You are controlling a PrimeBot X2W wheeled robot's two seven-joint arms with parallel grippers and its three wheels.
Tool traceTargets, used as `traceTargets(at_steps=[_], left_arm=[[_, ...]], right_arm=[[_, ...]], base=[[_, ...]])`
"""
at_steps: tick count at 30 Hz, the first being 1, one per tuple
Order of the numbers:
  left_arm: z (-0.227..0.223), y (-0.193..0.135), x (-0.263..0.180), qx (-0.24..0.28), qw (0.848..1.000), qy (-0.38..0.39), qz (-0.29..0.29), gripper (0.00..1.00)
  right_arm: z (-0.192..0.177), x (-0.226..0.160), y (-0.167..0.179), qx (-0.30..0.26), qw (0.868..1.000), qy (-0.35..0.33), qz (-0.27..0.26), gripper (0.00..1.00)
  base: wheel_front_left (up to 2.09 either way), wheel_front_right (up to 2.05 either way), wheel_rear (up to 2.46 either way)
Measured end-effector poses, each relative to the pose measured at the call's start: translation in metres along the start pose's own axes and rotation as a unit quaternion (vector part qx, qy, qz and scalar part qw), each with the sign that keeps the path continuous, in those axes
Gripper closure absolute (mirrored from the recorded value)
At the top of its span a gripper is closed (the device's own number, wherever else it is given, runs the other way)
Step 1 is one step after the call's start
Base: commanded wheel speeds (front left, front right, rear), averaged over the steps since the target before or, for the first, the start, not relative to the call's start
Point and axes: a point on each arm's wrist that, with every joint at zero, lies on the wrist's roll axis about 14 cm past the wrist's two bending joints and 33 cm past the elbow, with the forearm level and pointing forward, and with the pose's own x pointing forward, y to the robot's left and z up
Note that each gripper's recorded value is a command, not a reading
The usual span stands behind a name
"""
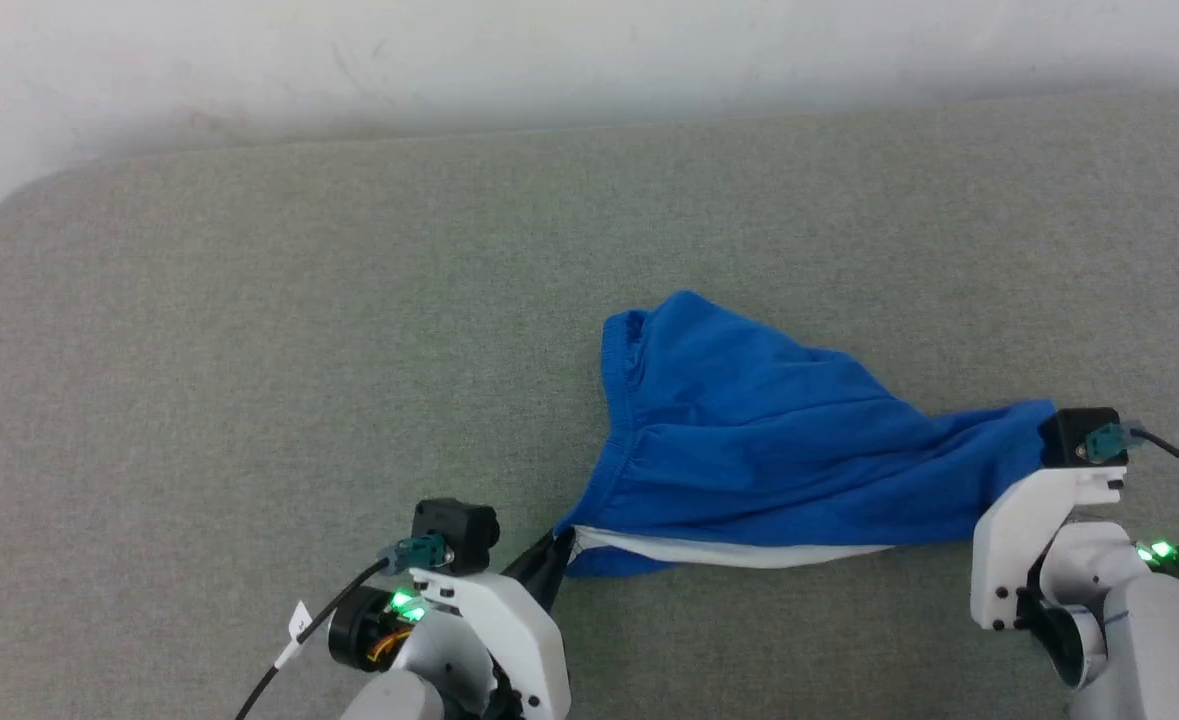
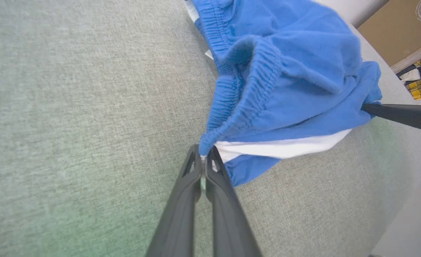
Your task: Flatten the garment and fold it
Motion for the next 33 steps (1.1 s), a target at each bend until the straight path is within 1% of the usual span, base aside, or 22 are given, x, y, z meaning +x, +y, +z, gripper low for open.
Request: traceTargets(at_steps=[5,7,9,11,13,16,20,24,27,30,33], left_arm=[[0.012,-0.006,-0.005,0.000,1.000,-0.025,-0.006,1.00],[0.026,-0.012,-0.008,-0.007,0.999,-0.048,-0.019,1.00],[0.047,-0.021,-0.013,-0.021,0.996,-0.082,-0.040,1.00],[0.072,-0.031,-0.020,-0.038,0.990,-0.120,-0.065,1.00],[0.094,-0.039,-0.027,-0.040,0.985,-0.145,-0.089,1.00],[0.137,-0.043,-0.032,-0.025,0.977,-0.178,-0.115,1.00],[0.202,-0.041,-0.032,-0.001,0.966,-0.218,-0.139,1.00],[0.261,-0.024,-0.022,-0.008,0.958,-0.254,-0.129,1.00],[0.297,-0.008,-0.008,-0.012,0.956,-0.272,-0.112,1.00],[0.328,0.012,0.007,0.000,0.952,-0.295,-0.080,1.00],[0.359,0.032,0.019,0.010,0.943,-0.330,-0.047,1.00]], right_arm=[[-0.008,-0.018,0.004,0.012,1.000,0.008,0.013,1.00],[-0.010,-0.029,0.005,0.016,1.000,0.007,0.017,1.00],[-0.001,-0.043,0.007,0.020,0.999,-0.010,0.023,1.00],[0.021,-0.058,0.008,0.016,0.999,-0.045,0.026,1.00],[0.046,-0.074,0.008,0.008,0.996,-0.083,0.027,1.00],[0.086,-0.089,0.005,-0.019,0.991,-0.129,0.023,1.00],[0.152,-0.101,0.006,-0.061,0.979,-0.191,0.020,1.00],[0.210,-0.100,0.018,-0.100,0.968,-0.231,0.025,1.00],[0.252,-0.093,0.030,-0.121,0.957,-0.260,0.032,1.00],[0.291,-0.085,0.039,-0.138,0.947,-0.288,0.034,1.00],[0.329,-0.079,0.047,-0.150,0.934,-0.324,0.030,1.00]], base=[[0.00,0.00,0.00],[0.00,0.00,0.00],[0.00,0.00,0.00],[0.00,0.00,0.00],[0.00,0.00,0.00],[0.00,0.00,0.00],[0.00,0.00,0.00],[0.00,0.00,0.00],[0.00,0.00,0.00],[0.00,0.00,0.00],[0.00,0.00,0.00]])
